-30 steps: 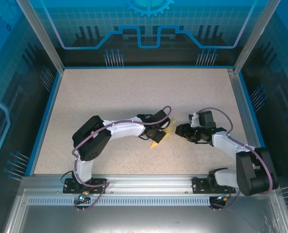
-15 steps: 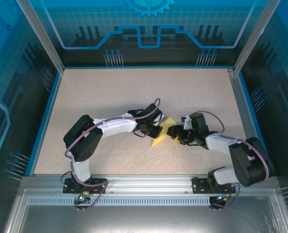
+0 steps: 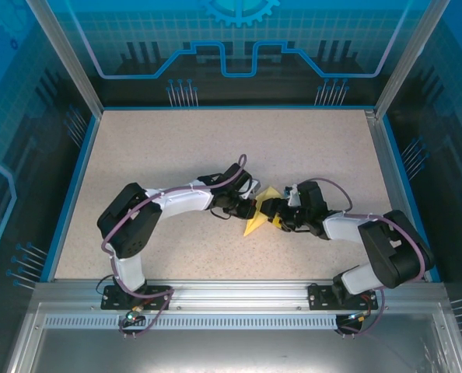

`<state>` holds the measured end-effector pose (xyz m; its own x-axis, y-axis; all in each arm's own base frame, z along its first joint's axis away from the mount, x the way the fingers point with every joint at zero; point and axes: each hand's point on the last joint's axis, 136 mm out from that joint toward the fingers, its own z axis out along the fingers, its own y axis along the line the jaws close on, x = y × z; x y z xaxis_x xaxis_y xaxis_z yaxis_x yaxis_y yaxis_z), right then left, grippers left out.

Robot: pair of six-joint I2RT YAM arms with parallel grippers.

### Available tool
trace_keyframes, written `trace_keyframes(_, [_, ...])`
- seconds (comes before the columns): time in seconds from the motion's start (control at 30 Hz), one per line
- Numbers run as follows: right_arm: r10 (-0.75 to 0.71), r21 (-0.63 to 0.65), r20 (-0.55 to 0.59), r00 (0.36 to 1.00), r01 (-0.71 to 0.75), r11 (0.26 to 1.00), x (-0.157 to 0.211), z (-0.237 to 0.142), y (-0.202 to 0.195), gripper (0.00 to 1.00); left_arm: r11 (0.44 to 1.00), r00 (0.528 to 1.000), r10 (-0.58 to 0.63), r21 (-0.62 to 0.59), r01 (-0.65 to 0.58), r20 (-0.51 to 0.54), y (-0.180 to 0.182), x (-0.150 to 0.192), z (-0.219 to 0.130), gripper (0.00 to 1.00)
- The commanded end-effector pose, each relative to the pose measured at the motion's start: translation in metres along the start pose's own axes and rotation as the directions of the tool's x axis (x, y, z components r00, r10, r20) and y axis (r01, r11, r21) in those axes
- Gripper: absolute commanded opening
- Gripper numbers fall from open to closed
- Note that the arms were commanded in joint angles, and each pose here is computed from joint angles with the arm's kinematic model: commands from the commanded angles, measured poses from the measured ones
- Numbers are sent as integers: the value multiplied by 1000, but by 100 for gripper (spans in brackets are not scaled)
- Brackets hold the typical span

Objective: Fold a paper plane with a square sheet of paper (pick it up from the middle)

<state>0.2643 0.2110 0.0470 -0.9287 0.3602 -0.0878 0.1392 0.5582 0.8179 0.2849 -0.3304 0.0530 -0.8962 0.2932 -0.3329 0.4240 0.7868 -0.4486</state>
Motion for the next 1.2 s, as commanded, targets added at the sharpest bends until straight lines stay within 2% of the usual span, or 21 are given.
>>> trace_keyframes(0.0, [6, 19, 9, 1000, -6, 1000, 3, 4, -3, 73, 998, 1000, -27, 49, 26, 16, -6, -3, -6, 0])
trace_keyframes(0.5, [48, -79, -15, 999, -49, 996, 6, 13, 15, 67, 997, 999, -44, 64, 43, 14, -6, -1, -4, 0])
trace_keyframes(0.73, [73, -98, -16, 997, -75, 992, 8, 13, 15, 56, 996, 999, -50, 69, 49, 21, -6, -3, -5, 0])
trace_keyframes(0.83, [74, -111, -22, 997, -76, 991, 9, 14, 20, 54, 996, 998, -50, 79, 48, 23, -9, -3, -7, 0])
trace_keyframes(1.17, [103, -68, -23, 994, -104, 992, 14, 17, 7, 39, 993, 997, -69, 97, 65, 31, -9, -4, -10, 0])
